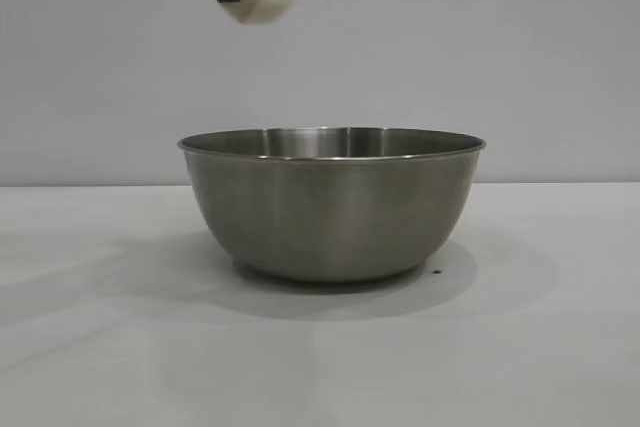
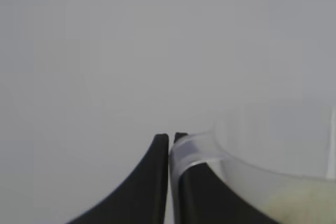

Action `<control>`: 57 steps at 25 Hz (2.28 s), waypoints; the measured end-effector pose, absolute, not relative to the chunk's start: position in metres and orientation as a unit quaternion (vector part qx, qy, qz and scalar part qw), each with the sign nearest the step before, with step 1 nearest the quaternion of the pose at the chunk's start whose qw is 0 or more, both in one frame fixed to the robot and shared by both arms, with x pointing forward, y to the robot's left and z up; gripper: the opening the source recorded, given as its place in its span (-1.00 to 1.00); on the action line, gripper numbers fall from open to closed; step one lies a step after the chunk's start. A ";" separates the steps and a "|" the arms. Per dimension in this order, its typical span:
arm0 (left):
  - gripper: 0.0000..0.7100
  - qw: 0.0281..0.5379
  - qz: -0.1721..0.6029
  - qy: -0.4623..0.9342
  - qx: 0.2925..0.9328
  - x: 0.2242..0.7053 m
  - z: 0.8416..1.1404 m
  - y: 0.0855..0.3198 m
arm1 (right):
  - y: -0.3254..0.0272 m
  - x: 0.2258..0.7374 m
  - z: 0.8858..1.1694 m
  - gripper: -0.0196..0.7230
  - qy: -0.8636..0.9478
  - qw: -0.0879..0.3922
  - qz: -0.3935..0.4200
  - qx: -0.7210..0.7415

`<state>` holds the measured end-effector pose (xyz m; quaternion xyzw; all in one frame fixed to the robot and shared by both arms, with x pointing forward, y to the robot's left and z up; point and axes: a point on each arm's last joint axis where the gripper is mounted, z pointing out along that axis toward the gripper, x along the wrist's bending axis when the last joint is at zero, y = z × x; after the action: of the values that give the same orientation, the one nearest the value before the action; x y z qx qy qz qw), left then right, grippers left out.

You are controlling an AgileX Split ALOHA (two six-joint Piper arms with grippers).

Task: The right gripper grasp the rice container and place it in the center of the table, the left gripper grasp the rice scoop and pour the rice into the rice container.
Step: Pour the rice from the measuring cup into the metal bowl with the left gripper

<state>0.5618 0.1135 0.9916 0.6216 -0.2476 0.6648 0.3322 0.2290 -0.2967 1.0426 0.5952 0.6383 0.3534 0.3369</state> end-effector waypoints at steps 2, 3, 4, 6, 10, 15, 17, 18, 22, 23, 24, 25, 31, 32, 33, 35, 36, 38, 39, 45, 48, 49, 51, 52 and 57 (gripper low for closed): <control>-1.00 0.305 0.668 -0.288 0.614 0.561 0.987 0.112 | -0.297 0.229 1.043 0.50 0.638 0.337 0.353 0.595; -1.00 0.291 0.670 -0.310 0.608 0.560 0.985 0.111 | -0.297 0.229 1.043 0.50 0.638 0.336 0.354 0.595; -1.00 0.279 0.669 -0.330 0.605 0.560 0.981 0.109 | -0.297 0.229 1.043 0.50 0.638 0.336 0.354 0.595; -1.00 0.254 0.670 -0.370 0.592 0.559 0.976 0.108 | -0.297 0.229 1.043 0.50 0.638 0.336 0.354 0.595; -1.00 0.212 0.672 -0.431 0.564 0.558 0.967 0.105 | -0.297 0.229 1.043 0.50 0.638 0.336 0.354 0.595; -1.00 0.161 0.677 -0.487 0.528 0.557 0.960 0.103 | -0.297 0.229 1.043 0.50 0.638 0.336 0.354 0.595; -1.00 0.144 0.679 -0.506 0.513 0.557 0.959 0.103 | -0.297 0.229 1.043 0.50 0.638 0.336 0.354 0.595; -1.00 0.135 0.681 -0.512 0.506 0.557 0.959 0.103 | -0.297 0.229 1.043 0.50 0.638 0.336 0.354 0.595; -1.00 0.100 0.684 -0.549 0.470 0.555 0.959 0.102 | -0.297 0.229 1.043 0.50 0.638 0.336 0.354 0.595; -1.00 0.091 0.685 -0.556 0.462 0.555 0.959 0.102 | -0.297 0.229 1.043 0.50 0.638 0.336 0.354 0.595; -1.00 0.084 0.686 -0.561 0.456 0.555 0.959 0.102 | -0.297 0.229 1.043 0.50 0.638 0.336 0.354 0.595; -1.00 0.078 0.686 -0.565 0.451 0.555 0.959 0.102 | -0.297 0.229 1.043 0.50 0.638 0.336 0.354 0.595; -1.00 0.035 0.687 -0.603 0.404 0.554 0.958 0.100 | -0.296 0.229 1.043 0.50 0.638 0.336 0.355 0.595; -1.00 0.035 0.685 -0.610 0.396 0.552 0.958 0.100 | -0.296 0.229 1.043 0.50 0.638 0.336 0.355 0.595; -1.00 0.035 0.683 -0.617 0.388 0.552 0.958 0.099 | -0.296 0.229 1.043 0.50 0.638 0.336 0.355 0.595; -1.00 0.037 0.680 -0.627 0.378 0.550 0.957 0.098 | -0.296 0.229 1.043 0.50 0.638 0.336 0.355 0.595; -1.00 0.038 0.679 -0.630 0.375 0.549 0.957 0.097 | -0.296 0.229 1.043 0.50 0.638 0.336 0.355 0.595; -1.00 0.039 0.679 -0.631 0.373 0.548 0.957 0.096 | -0.296 0.229 1.043 0.50 0.638 0.336 0.355 0.595; -1.00 0.039 0.679 -0.631 0.373 0.549 0.957 0.096 | -0.296 0.229 1.043 0.50 0.638 0.336 0.355 0.595; -1.00 0.051 0.683 -0.614 0.392 0.550 0.958 0.096 | -0.296 0.229 1.043 0.50 0.638 0.336 0.355 0.595; -1.00 0.085 0.686 -0.575 0.437 0.552 0.960 0.097 | -0.296 0.229 1.043 0.50 0.638 0.336 0.355 0.595; -1.00 0.102 0.687 -0.558 0.455 0.553 0.961 0.098 | -0.296 0.229 1.043 0.50 0.638 0.336 0.355 0.595; -1.00 0.147 0.686 -0.514 0.493 0.555 0.963 0.099 | -0.296 0.229 1.043 0.50 0.638 0.336 0.355 0.595; -1.00 0.178 0.686 -0.483 0.515 0.555 0.964 0.099 | -0.296 0.229 1.043 0.50 0.638 0.336 0.355 0.595; -1.00 0.314 0.670 -0.315 0.594 0.561 0.973 0.104 | -0.296 0.229 1.043 0.50 0.638 0.336 0.355 0.595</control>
<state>0.5611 0.1038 0.9726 0.5940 -0.3148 0.6703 0.3144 0.2290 -0.2964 1.0427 0.5951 0.6384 0.3546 0.3356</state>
